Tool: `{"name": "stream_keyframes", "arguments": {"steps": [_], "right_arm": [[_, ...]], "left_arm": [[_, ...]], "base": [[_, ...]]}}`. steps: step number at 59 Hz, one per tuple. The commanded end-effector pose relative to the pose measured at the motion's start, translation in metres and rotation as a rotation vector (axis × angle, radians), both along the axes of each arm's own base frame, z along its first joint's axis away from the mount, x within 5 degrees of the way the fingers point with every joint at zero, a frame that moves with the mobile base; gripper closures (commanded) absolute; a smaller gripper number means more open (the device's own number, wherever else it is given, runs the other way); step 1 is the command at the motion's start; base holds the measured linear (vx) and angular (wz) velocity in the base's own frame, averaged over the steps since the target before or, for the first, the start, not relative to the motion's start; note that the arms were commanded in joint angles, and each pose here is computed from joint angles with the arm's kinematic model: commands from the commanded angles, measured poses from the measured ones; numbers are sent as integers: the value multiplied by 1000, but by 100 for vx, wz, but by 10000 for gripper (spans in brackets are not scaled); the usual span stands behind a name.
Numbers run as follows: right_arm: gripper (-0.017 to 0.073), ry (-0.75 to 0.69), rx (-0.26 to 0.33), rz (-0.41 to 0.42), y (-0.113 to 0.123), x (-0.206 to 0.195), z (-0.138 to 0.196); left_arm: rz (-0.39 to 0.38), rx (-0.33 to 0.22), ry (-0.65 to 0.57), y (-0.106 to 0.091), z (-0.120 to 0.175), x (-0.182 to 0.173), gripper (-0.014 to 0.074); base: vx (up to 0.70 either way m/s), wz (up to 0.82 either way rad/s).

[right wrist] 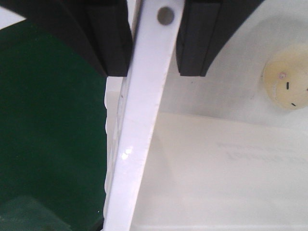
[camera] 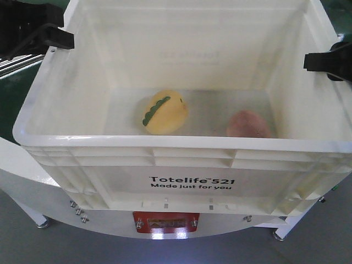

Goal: Place moving items into box and shelve
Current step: 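Hold the crate with both grippers while the base drives away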

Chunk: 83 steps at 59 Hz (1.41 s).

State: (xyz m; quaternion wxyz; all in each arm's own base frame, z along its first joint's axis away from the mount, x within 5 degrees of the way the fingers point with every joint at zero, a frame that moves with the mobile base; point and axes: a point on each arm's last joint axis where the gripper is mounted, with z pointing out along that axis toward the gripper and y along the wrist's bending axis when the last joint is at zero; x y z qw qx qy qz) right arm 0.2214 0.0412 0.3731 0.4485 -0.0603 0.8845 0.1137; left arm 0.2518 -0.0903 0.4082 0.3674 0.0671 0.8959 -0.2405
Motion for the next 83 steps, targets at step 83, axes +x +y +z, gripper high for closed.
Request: {"name": "stream_keyframes", "arguments": {"steps": [83], "right_arm": [[565, -203, 69, -36, -1, 0, 32]], "left_arm": [[13, -117, -146, -3, 31, -9, 600]], "base": [[-14, 24]]}}
